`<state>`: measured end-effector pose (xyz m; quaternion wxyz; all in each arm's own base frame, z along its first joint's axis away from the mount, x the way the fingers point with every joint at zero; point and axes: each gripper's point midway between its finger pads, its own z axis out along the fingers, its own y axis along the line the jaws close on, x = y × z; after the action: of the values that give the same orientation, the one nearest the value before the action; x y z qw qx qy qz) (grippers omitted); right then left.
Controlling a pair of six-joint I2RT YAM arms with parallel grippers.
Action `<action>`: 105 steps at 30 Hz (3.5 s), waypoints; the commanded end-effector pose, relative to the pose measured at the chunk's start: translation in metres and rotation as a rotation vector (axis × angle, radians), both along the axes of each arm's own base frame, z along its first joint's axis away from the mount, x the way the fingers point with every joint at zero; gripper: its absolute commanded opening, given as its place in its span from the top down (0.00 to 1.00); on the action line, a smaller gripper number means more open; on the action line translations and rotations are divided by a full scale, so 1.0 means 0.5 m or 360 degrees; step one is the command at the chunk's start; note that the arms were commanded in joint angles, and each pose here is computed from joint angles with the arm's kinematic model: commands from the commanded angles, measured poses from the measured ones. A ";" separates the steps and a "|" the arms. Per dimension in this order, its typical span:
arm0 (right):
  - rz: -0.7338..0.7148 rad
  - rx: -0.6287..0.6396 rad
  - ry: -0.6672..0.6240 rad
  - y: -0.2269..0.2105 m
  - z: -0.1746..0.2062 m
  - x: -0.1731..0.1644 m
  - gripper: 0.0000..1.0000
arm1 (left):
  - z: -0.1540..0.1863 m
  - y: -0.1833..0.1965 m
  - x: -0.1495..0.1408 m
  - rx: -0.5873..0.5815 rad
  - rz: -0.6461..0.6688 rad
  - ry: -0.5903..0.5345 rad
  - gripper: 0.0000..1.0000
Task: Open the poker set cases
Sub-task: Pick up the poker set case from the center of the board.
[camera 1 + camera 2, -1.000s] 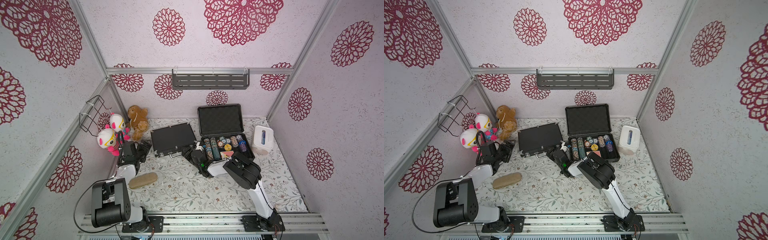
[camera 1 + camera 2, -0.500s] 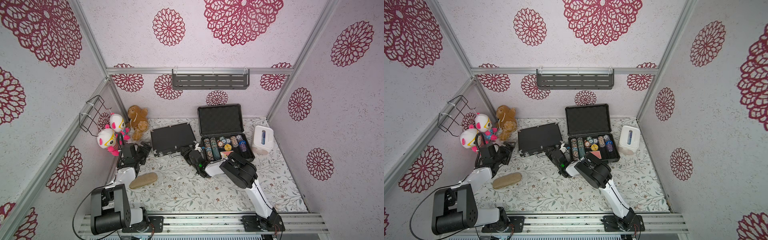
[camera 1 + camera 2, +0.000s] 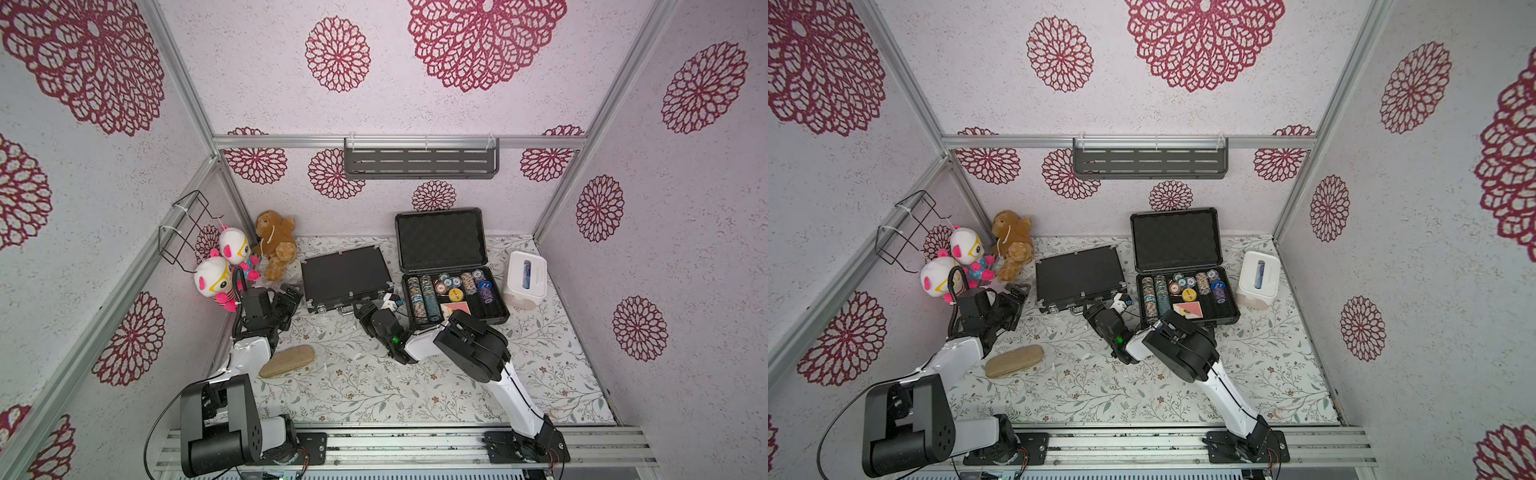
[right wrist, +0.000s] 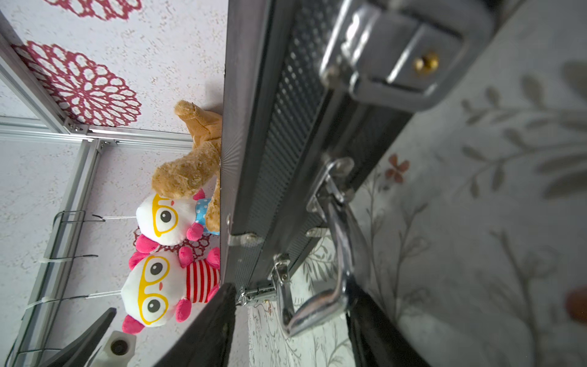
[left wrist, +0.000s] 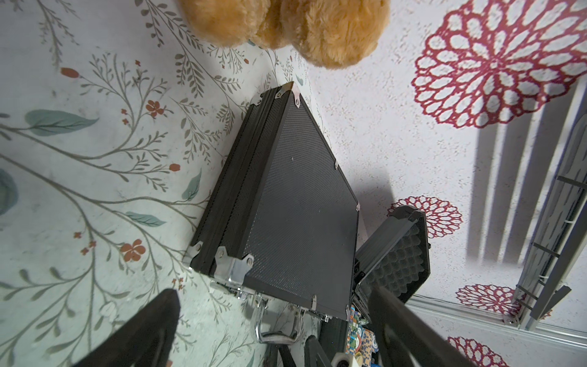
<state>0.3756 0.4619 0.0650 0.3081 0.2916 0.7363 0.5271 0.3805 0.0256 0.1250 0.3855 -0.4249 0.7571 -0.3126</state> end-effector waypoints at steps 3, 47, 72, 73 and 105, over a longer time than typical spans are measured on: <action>-0.0151 0.0054 0.0075 -0.019 -0.022 0.014 0.48 | 0.006 0.007 -0.006 -0.0021 0.0021 -0.0016 0.03; -0.0449 0.0159 0.0282 0.005 -0.058 0.053 0.95 | -0.015 0.046 -0.109 0.0071 0.0146 0.0035 0.03; -0.0263 0.0781 -0.0141 0.142 0.401 0.031 1.00 | 0.029 -0.009 -0.058 -0.0433 0.0131 -0.0308 0.13; -0.0256 0.0787 -0.0156 0.148 0.411 0.026 1.00 | 0.028 -0.011 -0.054 -0.0452 0.0133 -0.0321 0.16; -0.0208 0.0808 -0.0226 0.159 0.473 0.006 1.00 | 0.004 -0.007 0.045 -0.0952 0.0156 -0.0526 0.31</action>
<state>0.4030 0.5312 0.1254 0.3096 0.4237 0.6562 0.5423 0.3950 0.0228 0.1074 0.3543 -0.5254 0.5513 -0.5428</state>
